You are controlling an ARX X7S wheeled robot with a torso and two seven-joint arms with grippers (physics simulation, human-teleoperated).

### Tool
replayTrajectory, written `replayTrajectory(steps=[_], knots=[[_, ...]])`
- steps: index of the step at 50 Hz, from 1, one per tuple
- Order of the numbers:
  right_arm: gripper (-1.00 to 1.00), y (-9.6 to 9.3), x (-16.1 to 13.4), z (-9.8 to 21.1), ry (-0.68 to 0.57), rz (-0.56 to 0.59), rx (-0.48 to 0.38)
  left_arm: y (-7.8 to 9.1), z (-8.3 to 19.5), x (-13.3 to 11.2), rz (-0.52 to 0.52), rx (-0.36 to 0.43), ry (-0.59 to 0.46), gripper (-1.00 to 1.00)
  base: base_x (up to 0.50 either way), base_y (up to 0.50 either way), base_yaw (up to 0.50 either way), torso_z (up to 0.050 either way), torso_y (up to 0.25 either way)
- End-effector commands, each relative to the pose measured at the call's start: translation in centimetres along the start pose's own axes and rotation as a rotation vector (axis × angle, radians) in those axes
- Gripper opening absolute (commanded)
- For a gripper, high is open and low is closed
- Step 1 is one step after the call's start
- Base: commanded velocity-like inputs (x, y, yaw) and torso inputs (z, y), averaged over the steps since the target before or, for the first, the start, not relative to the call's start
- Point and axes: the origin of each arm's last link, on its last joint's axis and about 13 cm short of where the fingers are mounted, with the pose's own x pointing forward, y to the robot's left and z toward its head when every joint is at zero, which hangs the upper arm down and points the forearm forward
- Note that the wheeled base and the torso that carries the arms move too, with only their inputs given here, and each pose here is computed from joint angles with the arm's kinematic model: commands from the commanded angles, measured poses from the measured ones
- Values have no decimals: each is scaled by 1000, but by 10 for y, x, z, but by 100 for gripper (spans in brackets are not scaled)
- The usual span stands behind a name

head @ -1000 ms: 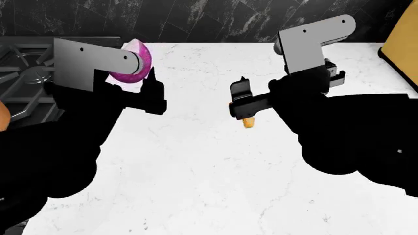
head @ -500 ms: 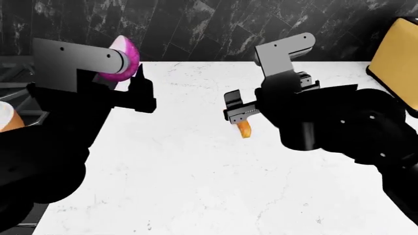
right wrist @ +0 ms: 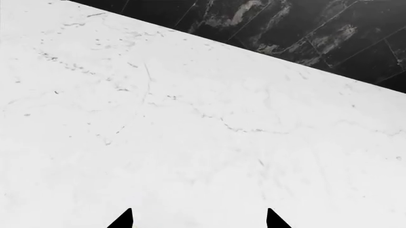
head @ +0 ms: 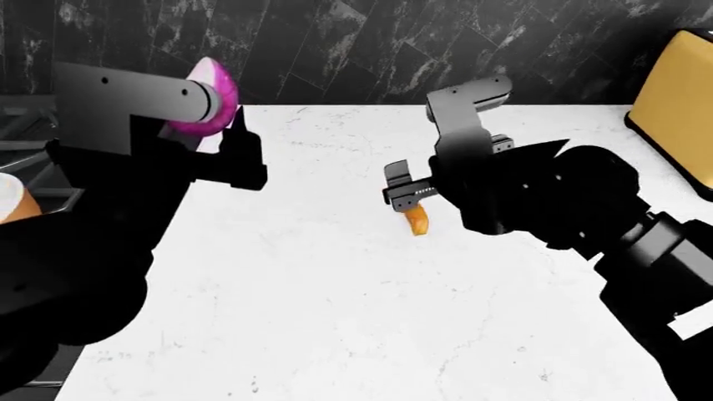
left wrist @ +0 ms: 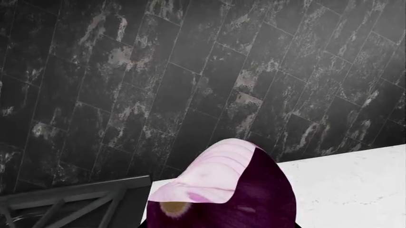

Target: Place both pans onto different burners. Then place the onion and the sushi on different pans.

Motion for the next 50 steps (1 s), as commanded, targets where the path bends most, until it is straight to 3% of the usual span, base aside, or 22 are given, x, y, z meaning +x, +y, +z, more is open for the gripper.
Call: replayTrajectory(steps=[1,12,25,50], knots=[[100,15,12,-4,45,29,-28,1,5,0,7,-17,-15,-100,0,0,0,0,0],[100,22,1,-18,70,53,-52,3,8,-4,15,-21,-27,-100,0,0,0,0,0],[100,18,5,-32,114,28,-37,4,6,-5,19,-28,-26,-100,0,0,0,0,0],[100,31,15,-49,162,57,-63,7,8,-5,36,-33,-36,-100,0,0,0,0,0]])
